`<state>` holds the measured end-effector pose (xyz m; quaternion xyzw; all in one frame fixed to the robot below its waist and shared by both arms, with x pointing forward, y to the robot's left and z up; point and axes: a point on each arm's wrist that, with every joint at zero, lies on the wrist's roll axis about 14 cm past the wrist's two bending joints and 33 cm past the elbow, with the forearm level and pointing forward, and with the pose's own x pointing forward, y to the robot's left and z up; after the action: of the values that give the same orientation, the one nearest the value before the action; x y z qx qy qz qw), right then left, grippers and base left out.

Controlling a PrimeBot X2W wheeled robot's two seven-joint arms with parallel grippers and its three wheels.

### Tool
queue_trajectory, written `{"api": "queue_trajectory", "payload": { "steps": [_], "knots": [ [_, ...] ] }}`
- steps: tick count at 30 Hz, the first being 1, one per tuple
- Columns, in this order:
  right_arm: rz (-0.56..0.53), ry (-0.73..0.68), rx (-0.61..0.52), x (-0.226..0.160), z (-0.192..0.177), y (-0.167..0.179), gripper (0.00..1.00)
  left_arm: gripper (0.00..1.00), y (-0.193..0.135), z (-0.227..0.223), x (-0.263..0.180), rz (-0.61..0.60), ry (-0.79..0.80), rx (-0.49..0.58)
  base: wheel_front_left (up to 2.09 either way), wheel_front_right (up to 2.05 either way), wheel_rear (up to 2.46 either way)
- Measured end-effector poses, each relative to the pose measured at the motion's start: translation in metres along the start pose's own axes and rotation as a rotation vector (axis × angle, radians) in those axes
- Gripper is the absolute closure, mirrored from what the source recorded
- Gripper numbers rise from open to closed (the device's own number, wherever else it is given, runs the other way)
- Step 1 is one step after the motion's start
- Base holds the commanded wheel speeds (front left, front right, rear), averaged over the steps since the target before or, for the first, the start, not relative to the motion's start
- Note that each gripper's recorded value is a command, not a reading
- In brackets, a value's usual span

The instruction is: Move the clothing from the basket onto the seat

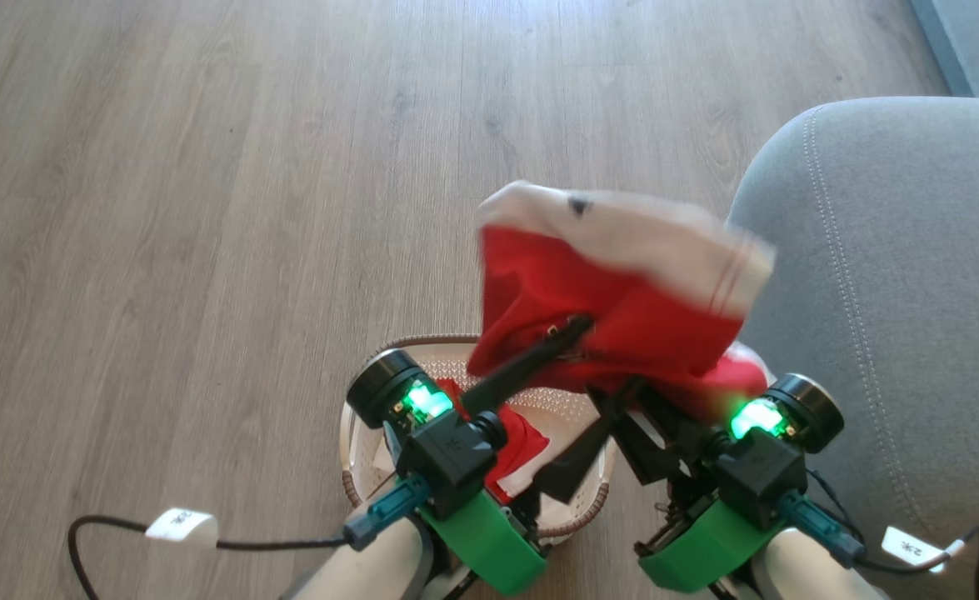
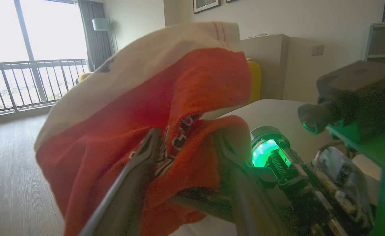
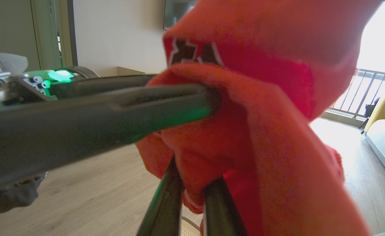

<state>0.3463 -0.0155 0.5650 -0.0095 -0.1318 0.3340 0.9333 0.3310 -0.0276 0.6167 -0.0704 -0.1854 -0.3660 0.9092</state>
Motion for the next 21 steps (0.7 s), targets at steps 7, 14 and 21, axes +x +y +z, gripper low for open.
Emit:
{"api": "queue_trajectory", "payload": {
  "steps": [7,14,21],
  "knots": [
    [-0.05,-0.017,-0.04,-0.002,0.007,-0.017,1.0,0.0,0.003,0.0,0.0,0.006,0.001,0.002,0.0,0.0,0.0],
    [-0.105,-0.033,-0.094,-0.006,0.016,-0.037,1.0,0.0,0.008,-0.008,-0.001,0.017,0.024,0.014,0.0,0.0,0.0],
    [-0.163,-0.043,-0.16,-0.011,0.025,-0.065,1.0,0.0,0.014,-0.018,-0.006,0.032,0.06,0.033,0.0,0.0,0.0]
  ]
}}
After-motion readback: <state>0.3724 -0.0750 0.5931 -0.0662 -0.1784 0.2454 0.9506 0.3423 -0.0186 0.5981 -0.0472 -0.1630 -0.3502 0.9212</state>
